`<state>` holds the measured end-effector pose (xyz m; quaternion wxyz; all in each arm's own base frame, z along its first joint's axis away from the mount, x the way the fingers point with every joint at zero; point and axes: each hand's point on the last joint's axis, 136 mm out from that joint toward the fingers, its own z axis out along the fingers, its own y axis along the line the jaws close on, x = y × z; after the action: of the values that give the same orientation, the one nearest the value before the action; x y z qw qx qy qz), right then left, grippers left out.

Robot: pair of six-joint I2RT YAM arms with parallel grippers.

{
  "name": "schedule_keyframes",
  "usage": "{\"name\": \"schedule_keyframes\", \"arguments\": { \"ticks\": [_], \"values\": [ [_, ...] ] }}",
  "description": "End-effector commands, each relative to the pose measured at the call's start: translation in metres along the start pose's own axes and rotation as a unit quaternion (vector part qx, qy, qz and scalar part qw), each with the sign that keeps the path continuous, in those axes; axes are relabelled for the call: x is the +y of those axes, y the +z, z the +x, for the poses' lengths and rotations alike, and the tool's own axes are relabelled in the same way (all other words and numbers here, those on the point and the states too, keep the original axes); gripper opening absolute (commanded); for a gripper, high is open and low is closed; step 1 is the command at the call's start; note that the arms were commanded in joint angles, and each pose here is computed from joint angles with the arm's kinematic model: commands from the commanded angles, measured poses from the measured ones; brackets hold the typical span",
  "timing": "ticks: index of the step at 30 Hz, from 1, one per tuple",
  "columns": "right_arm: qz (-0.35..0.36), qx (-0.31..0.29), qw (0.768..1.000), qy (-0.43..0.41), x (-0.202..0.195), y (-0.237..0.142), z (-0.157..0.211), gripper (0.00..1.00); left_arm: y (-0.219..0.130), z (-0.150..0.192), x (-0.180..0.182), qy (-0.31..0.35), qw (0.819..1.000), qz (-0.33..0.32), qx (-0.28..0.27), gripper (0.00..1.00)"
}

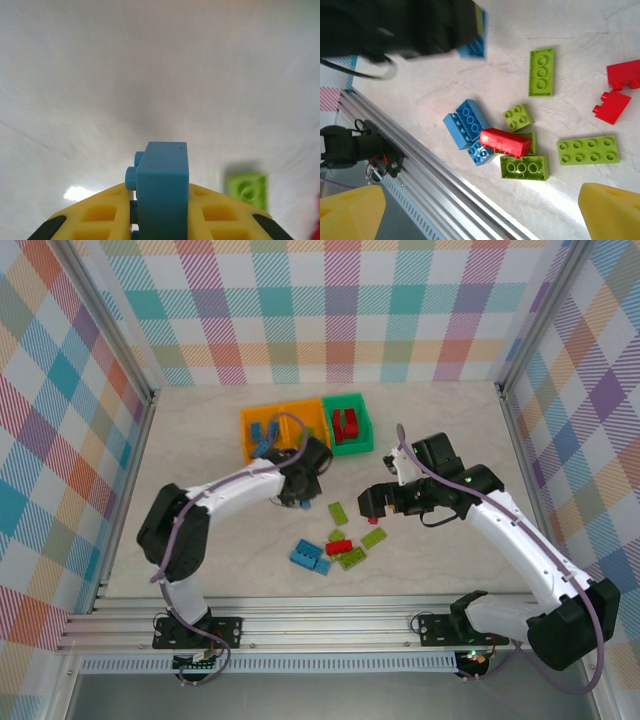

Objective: Sort the legos into containers by color

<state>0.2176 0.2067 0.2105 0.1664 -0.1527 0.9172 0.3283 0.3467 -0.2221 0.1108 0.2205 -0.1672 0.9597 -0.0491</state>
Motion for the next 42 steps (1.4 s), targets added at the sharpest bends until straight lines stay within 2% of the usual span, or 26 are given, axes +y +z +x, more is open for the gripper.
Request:
{"name": "schedule_keyframes", "arguments": {
  "ticks": [1, 4, 10, 13, 17, 21, 23, 27, 31, 34, 37, 42],
  "values": [
    [0.006, -0.032, 0.999, -0.003, 0.003, -0.009, -0.01, 1.0, -0.054, -0.085, 0.029, 0.01, 0.992, -0.031, -0.126, 0.11],
    [-0.001, -0.037, 0.999, 0.001, 0.006, -0.009, -0.013, 1.0, -0.042, -0.128, 0.049, -0.005, 0.988, -0.051, -0.148, 0.11],
    [-0.008, -0.046, 0.999, 0.003, 0.012, -0.016, -0.015, 1.0, 0.025, -0.169, 0.057, -0.042, 0.994, -0.047, -0.087, 0.11],
    [-0.009, -0.05, 0.999, 0.004, 0.014, -0.022, -0.013, 1.0, 0.052, -0.186, 0.068, -0.066, 0.993, -0.059, -0.074, 0.12],
    [-0.008, -0.057, 0.998, 0.005, 0.013, -0.024, -0.009, 1.0, 0.073, -0.206, 0.053, -0.042, 0.996, -0.02, -0.077, 0.22],
    [-0.004, -0.051, 0.999, 0.007, 0.011, -0.023, -0.006, 1.0, 0.075, -0.211, 0.049, -0.032, 0.996, -0.014, -0.083, 0.38],
    [-0.005, -0.049, 0.999, 0.01, 0.01, -0.021, -0.005, 1.0, 0.073, -0.209, 0.049, -0.034, 0.996, -0.013, -0.079, 0.4],
    [0.007, -0.046, 0.999, 0.022, 0.003, -0.016, -0.005, 1.0, 0.057, -0.206, 0.051, -0.04, 0.995, -0.004, -0.088, 0.43],
    [0.04, -0.04, 0.997, 0.05, -0.013, -0.008, -0.006, 0.98, 0.018, -0.203, 0.046, -0.051, 0.993, 0.034, -0.103, 0.43],
    [0.068, -0.021, 0.995, 0.066, -0.025, 0.005, -0.002, 0.94, -0.031, -0.191, 0.041, -0.063, 0.988, 0.076, -0.121, 0.43],
    [0.107, 0.009, 0.993, 0.055, -0.029, 0.019, 0.001, 0.92, -0.085, -0.161, 0.033, -0.063, 0.98, 0.131, -0.134, 0.44],
    [0.152, 0.053, 0.987, 0.026, -0.028, 0.051, 0.002, 0.9, -0.168, -0.101, 0.027, 0.034, 0.959, 0.214, -0.183, 0.5]
  ]
}}
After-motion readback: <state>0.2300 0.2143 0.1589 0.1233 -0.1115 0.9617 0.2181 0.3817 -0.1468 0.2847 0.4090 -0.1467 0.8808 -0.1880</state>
